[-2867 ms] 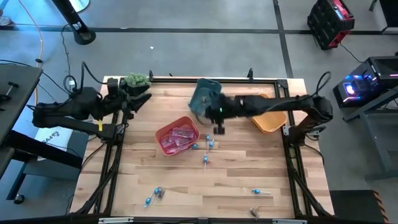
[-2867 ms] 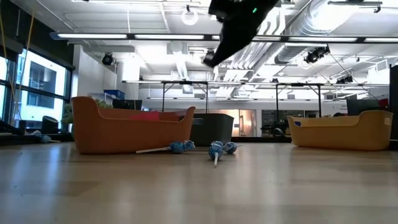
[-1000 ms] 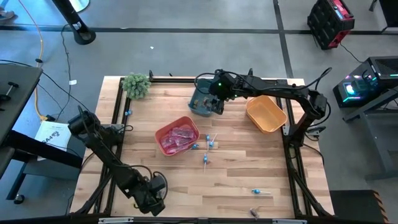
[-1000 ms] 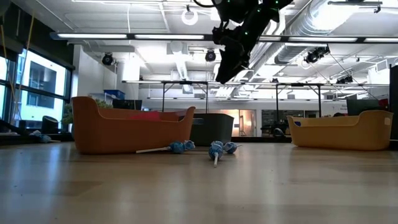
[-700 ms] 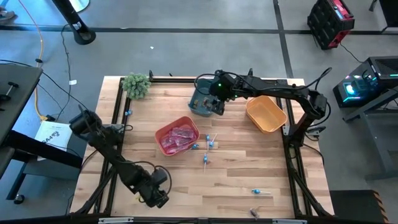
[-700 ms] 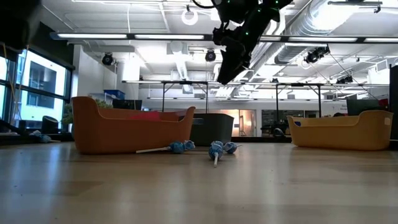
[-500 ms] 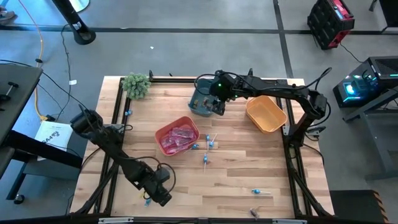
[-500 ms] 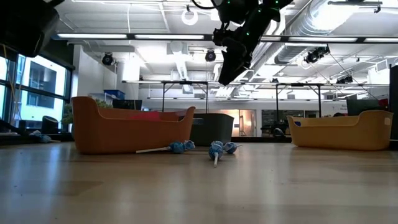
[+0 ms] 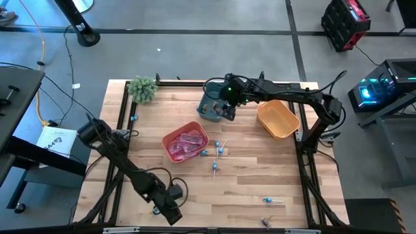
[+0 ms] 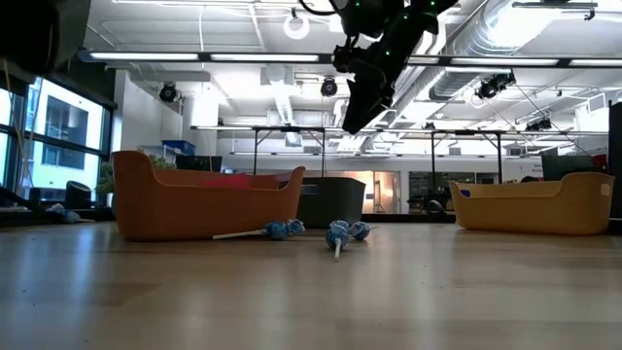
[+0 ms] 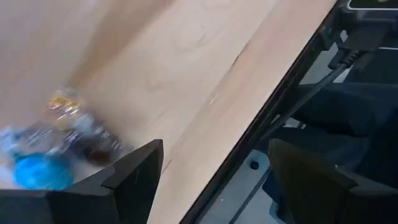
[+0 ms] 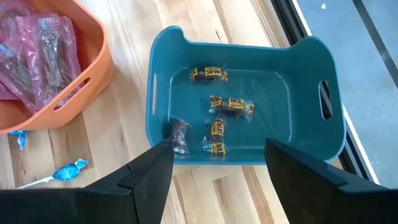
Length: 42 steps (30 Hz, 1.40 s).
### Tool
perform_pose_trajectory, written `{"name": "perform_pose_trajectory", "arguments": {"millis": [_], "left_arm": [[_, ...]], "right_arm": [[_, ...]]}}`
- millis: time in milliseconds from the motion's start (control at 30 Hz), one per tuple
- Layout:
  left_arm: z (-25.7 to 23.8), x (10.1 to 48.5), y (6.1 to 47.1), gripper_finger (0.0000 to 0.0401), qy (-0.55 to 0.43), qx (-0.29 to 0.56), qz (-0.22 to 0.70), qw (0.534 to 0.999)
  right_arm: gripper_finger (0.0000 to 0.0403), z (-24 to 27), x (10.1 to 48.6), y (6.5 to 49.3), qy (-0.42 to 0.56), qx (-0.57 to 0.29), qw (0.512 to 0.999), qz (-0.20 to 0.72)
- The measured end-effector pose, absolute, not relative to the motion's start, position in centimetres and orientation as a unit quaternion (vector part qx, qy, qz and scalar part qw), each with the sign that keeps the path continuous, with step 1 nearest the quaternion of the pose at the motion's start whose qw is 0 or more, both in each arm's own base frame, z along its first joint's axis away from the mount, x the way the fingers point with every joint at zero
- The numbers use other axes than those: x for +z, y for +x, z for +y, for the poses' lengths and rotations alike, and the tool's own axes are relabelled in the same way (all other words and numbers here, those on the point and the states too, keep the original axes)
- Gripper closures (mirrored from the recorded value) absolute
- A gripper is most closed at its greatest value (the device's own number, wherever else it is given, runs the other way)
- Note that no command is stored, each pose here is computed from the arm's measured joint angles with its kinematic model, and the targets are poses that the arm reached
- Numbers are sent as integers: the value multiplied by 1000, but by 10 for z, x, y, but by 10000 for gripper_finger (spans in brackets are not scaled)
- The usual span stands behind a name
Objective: Sort candy
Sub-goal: Put the black candy into the blue bin
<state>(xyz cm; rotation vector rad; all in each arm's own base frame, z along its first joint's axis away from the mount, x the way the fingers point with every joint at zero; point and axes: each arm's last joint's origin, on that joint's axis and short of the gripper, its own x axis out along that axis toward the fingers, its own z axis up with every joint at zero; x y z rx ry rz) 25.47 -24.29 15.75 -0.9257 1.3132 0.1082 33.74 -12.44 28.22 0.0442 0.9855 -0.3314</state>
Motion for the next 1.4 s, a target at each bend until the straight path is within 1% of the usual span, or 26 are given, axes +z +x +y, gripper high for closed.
{"name": "perform_pose_trajectory", "arguments": {"millis": [167, 233, 367, 433, 533, 600, 667, 767, 900, 967, 1033, 1133, 1300, 1400], "left_arm": [[-248, 144, 259, 117, -404, 27, 600, 690], [-246, 139, 256, 117, -390, 47, 615, 684], [-232, 139, 253, 117, -363, 92, 640, 671], [-223, 141, 252, 117, -342, 105, 649, 671], [-207, 145, 254, 117, -309, 122, 649, 685], [-196, 149, 257, 117, -294, 137, 643, 694], [-185, 154, 256, 117, -282, 149, 651, 689], [-176, 170, 254, 117, -277, 133, 650, 695], [-171, 197, 240, 117, -232, 95, 634, 732], [-165, 205, 230, 117, -197, 117, 632, 740], [-159, 207, 225, 117, -180, 156, 630, 739], [-154, 201, 223, 117, -186, 202, 624, 732], [-169, 184, 233, 117, -204, 181, 613, 741], [-173, 169, 237, 117, -202, 195, 622, 731]], "right_arm": [[156, -124, 282, 338, 21, -158, 868, 471], [156, -124, 282, 338, 21, -158, 868, 471], [156, -124, 282, 338, 21, -158, 868, 471], [156, -124, 282, 338, 21, -158, 868, 470], [156, -124, 282, 338, 21, -158, 869, 469], [156, -124, 282, 338, 21, -158, 869, 469], [156, -124, 282, 338, 23, -158, 869, 469], [156, -124, 282, 338, 29, -158, 869, 468], [156, -124, 282, 338, 31, -156, 870, 467], [156, -124, 282, 338, 31, -155, 870, 468], [156, -124, 282, 338, 31, -156, 870, 468], [156, -124, 282, 338, 31, -156, 869, 468], [156, -124, 282, 338, 31, -157, 869, 468], [156, -125, 282, 338, 31, -158, 869, 467]]}}
